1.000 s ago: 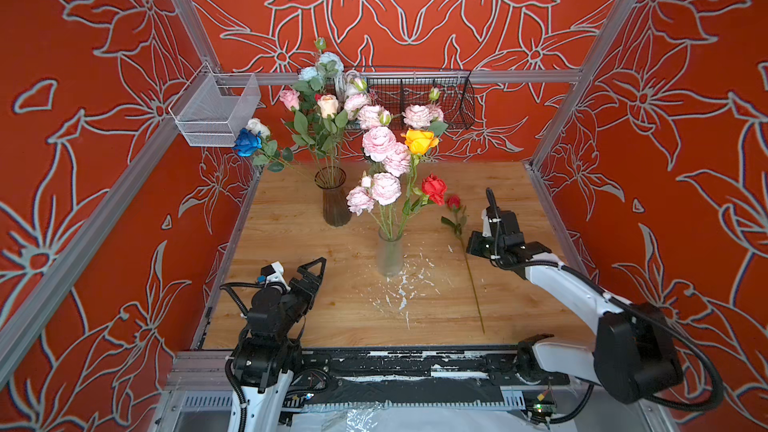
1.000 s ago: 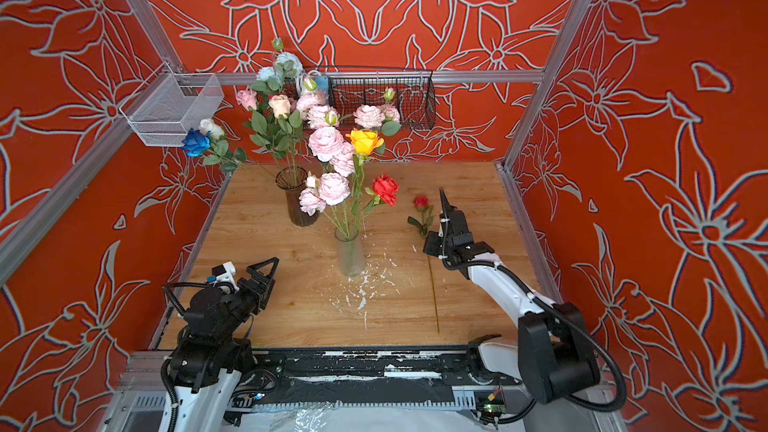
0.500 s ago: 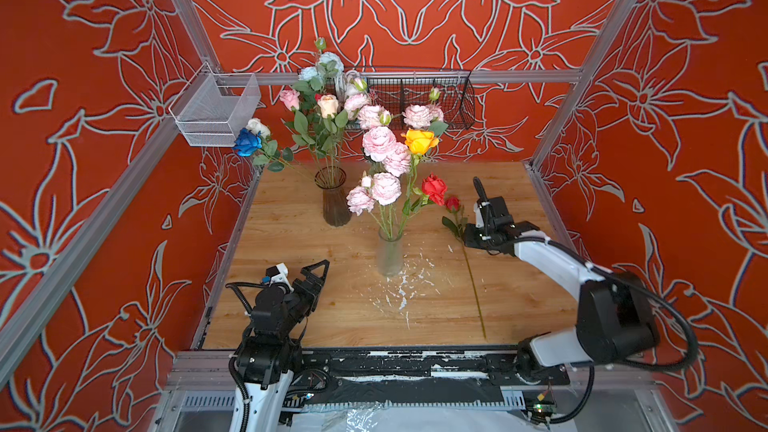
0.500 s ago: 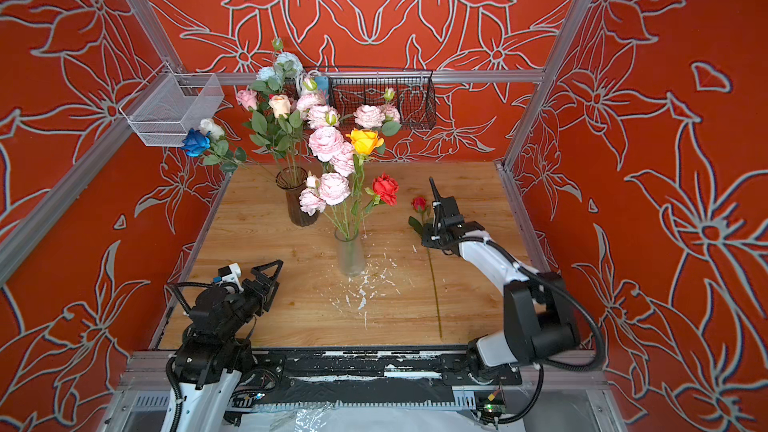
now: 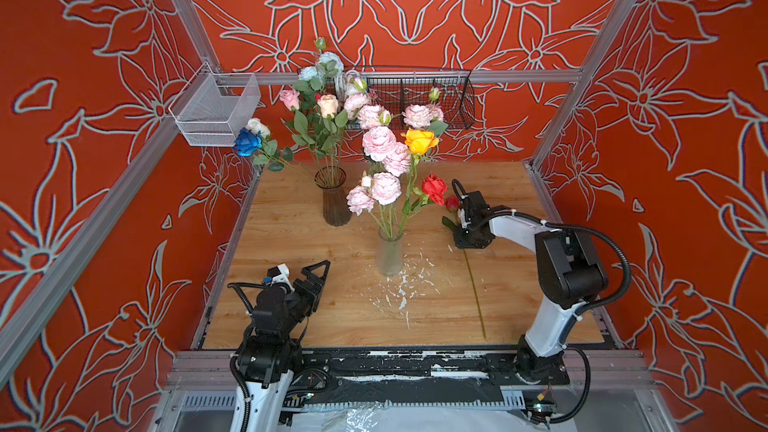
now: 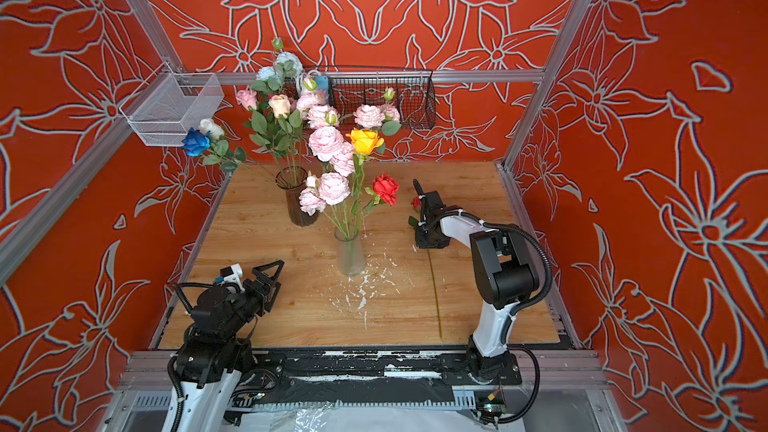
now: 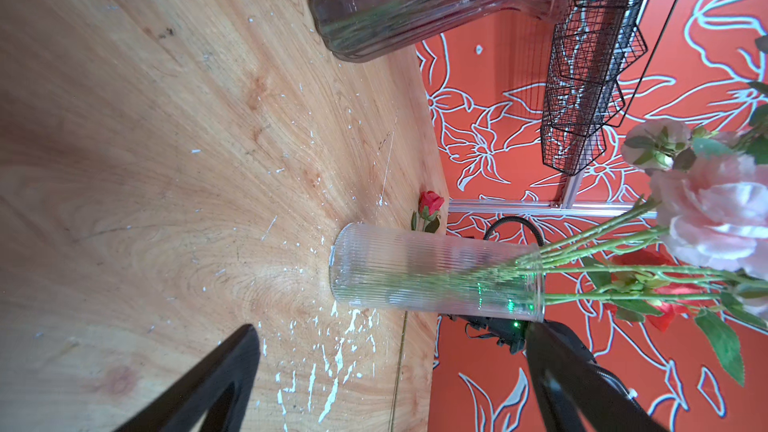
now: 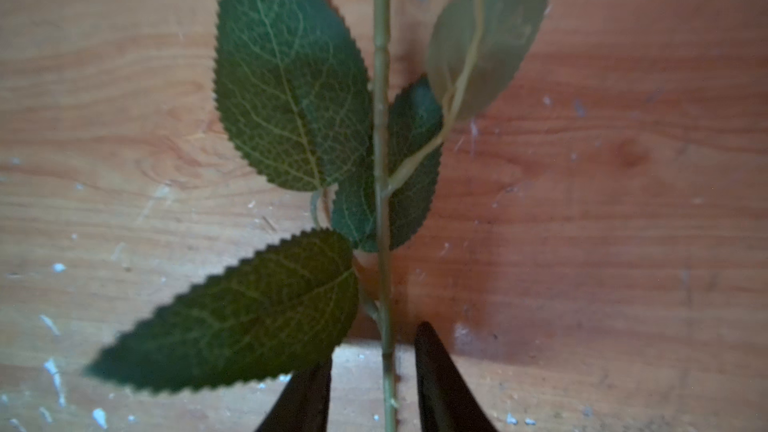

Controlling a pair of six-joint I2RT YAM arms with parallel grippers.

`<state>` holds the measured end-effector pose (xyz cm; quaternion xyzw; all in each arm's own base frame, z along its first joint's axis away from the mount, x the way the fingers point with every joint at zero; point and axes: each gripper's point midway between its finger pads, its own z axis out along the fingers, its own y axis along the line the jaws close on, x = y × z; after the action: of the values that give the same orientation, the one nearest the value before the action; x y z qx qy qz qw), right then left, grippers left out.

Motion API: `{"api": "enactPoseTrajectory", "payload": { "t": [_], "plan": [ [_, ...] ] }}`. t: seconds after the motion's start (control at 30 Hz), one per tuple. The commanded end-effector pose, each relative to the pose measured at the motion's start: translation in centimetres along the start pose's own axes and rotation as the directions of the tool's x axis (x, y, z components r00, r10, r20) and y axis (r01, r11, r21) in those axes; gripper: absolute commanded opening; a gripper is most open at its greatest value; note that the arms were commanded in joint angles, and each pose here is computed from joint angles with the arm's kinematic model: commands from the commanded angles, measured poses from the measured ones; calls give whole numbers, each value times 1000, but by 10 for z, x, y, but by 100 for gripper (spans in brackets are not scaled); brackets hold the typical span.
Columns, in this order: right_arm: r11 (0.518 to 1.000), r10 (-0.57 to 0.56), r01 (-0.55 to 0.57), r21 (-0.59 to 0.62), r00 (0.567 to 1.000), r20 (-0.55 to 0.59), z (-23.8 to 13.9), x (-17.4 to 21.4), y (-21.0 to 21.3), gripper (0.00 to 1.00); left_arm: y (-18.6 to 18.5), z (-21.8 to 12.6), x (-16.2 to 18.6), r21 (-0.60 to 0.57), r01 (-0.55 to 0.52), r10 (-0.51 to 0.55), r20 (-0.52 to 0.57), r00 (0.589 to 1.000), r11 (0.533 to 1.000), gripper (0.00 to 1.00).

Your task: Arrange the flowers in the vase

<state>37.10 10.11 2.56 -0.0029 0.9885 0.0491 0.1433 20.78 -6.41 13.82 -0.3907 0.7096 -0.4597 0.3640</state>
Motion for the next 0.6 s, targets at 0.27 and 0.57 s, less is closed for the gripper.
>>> {"api": "enactPoseTrajectory", "payload": {
  "t": [0.27,0.57],
  "plan": [
    [1000,20,-20,1,1000,0,5,3,-3,4,-14,0,-8,37,5,-6,34,999,999,100],
    [992,103,-74,-102,944,314,-87,-21,5,0,-45,-6,-16,70,-39,36,52,998,997,100]
  ]
}}
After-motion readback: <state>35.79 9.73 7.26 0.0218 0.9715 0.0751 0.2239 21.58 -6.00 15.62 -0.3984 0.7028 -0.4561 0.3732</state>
